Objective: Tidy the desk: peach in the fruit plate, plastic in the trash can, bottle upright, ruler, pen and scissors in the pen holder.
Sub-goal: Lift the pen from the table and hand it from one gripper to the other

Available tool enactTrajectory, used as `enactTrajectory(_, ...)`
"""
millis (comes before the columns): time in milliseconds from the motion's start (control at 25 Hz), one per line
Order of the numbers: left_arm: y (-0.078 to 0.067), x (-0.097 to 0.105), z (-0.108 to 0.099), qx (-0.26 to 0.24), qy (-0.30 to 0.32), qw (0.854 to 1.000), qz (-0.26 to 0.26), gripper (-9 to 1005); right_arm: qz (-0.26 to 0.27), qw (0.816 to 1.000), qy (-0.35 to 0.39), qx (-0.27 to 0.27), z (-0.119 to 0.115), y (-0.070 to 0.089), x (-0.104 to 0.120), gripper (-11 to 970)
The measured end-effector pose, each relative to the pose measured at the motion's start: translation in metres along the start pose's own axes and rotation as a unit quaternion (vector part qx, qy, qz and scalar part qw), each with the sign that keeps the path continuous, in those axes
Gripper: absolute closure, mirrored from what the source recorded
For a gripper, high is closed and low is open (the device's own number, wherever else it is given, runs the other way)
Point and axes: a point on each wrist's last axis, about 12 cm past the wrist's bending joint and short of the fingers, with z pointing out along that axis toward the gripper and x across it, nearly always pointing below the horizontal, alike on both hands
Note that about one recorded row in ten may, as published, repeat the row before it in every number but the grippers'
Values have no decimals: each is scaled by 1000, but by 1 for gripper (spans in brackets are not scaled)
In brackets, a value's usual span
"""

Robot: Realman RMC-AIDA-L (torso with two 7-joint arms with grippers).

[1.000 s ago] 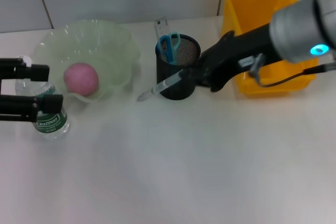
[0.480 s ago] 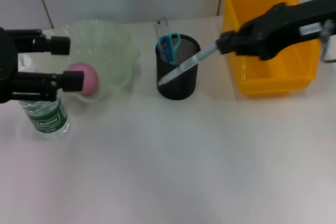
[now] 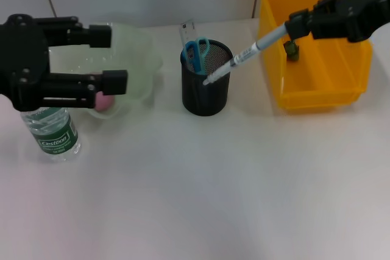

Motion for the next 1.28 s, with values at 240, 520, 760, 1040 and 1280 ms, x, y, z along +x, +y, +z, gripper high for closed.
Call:
enactTrajectory(240,4,4,16,20,-15,1000,5,211,14,1000,1,-17,-20,-9,-9,861)
enactTrajectory(520,17,24,55,47,-11,999,-15,210,34,998,29,-49,-33,-24,-10,861)
enactTrajectory(760,24,44,77,49,-7,999,-21,211,51,996,37,-70,-43,-39,-12,861)
enactTrajectory(1040,22,47,93,55,-3,998,-18,210,62,993,32,-93,-47,-47,-15,861)
enactTrajectory(1280,22,46,106,50,2,999,-11,211,87,988,22,-122,-51,-57,-7,862)
